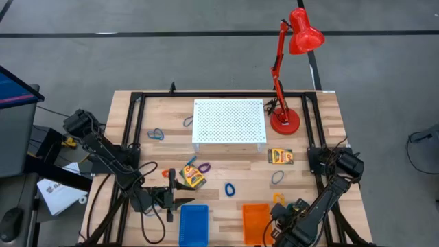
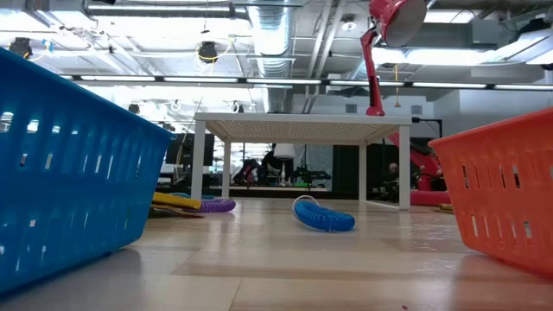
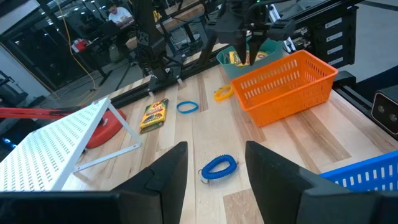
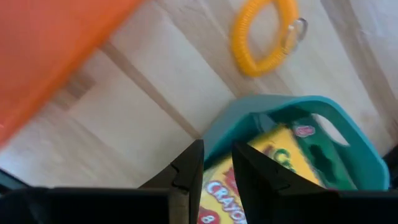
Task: Pick & Place Office Desk Supplies
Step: Adjust the green bin
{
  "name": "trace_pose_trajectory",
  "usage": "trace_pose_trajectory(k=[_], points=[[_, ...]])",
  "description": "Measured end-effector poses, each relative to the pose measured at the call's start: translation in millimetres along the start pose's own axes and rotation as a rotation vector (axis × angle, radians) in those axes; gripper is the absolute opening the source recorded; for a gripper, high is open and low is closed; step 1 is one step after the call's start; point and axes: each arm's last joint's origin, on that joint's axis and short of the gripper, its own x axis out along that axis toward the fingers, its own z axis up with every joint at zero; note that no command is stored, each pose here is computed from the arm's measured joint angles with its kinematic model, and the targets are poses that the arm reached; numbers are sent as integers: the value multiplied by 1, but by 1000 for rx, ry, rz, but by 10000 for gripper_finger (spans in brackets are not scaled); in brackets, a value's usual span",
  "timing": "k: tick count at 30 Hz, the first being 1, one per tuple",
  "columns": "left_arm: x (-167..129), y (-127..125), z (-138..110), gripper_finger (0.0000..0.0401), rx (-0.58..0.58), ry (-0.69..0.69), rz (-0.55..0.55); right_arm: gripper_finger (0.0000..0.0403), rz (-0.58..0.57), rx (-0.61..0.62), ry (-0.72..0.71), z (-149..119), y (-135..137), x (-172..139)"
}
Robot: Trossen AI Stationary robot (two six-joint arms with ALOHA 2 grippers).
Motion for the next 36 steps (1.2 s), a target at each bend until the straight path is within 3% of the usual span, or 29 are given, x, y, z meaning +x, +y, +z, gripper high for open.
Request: trace_pose_trajectory(k=[15, 29, 36], points=[[0, 0, 0, 154, -4, 0, 0, 82, -7, 21, 26, -5, -1, 0], [0, 0, 0, 154, -4, 0, 0, 82, -90, 21, 37, -5, -9, -1], [0, 0, 0, 154, -4, 0, 0, 82, -41, 18, -8, -4, -5, 0]])
